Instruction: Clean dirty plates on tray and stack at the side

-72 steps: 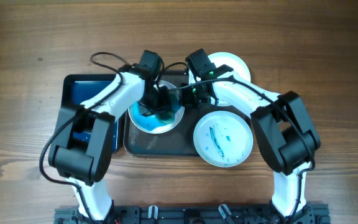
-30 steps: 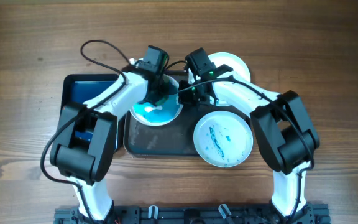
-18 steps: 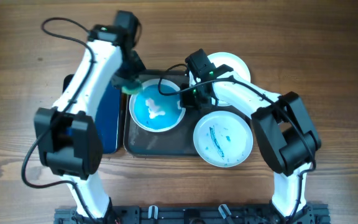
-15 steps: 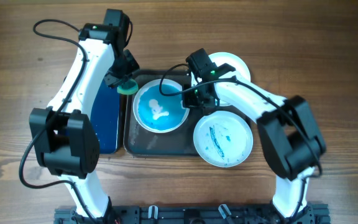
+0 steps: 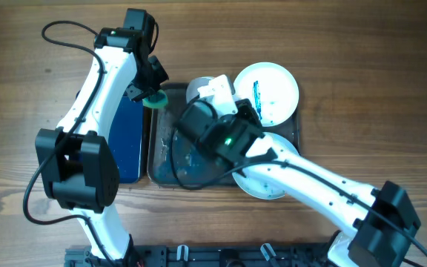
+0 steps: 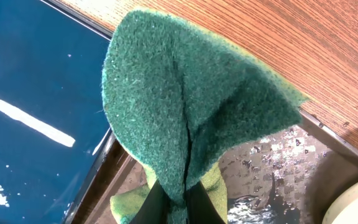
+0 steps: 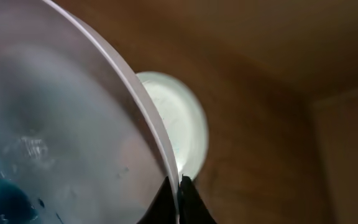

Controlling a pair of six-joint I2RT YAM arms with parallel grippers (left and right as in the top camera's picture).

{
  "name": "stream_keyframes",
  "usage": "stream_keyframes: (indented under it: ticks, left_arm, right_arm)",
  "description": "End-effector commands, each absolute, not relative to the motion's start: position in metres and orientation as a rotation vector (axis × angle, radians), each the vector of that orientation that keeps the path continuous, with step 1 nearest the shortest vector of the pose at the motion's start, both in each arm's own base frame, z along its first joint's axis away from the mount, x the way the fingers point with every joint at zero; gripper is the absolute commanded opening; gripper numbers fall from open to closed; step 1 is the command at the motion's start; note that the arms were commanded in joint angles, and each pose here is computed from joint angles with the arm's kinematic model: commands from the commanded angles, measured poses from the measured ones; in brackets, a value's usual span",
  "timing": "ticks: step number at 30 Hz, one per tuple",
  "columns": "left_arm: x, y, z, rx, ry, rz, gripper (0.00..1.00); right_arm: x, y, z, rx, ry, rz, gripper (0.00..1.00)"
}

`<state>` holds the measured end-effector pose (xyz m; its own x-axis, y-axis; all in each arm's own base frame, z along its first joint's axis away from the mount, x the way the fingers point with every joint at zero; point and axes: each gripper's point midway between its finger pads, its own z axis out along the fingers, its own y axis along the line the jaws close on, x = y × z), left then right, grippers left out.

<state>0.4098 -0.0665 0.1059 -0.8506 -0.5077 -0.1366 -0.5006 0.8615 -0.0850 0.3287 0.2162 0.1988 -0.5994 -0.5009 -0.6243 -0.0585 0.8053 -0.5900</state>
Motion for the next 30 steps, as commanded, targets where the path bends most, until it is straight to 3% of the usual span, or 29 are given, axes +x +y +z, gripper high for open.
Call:
stream_keyframes:
  ticks: [1,4,12,16,19,21,26,30]
  left_arm:
    - [0.415,-0.070,0.119,-0.745,2.854,-0.109,0.04]
    - [0.415,-0.070,0.119,-0.745,2.855,-0.110,0.04]
    - [0.415,-0.070,0.118,-0.745,2.857,-0.108,0.04]
    - [0.415,-0.070,0.118,-0.745,2.858,-0.108,0.04]
    - [0.414,-0.070,0.118,-0.746,2.861,-0.107,0.04]
    - [0.414,-0.072,0.118,-0.746,2.863,-0.117,0.04]
    - [0.414,-0.072,0.118,-0.745,2.865,-0.121,0.04]
    - [0.413,-0.074,0.118,-0.745,2.869,-0.136,0.04]
  right_arm:
    - [0.330,0.195,0.258,-0.279,1.853,-0.916,0.04]
    - [0.322,0.193,0.286,-0.221,1.701,-1.011,0.04]
    - [0.326,0.198,0.285,-0.169,1.721,-0.933,0.04]
    - [0.348,0.211,0.203,-0.294,2.179,-0.543,0.04]
    - [0.351,0.219,0.148,-0.087,2.559,-0.021,0.04]
    - [0.353,0.222,0.122,0.018,2.693,0.154,0.04]
    - [0.343,0.242,0.053,0.020,2.916,0.289,0.05]
    - [0.331,0.252,0.031,0.002,3.008,0.357,0.05]
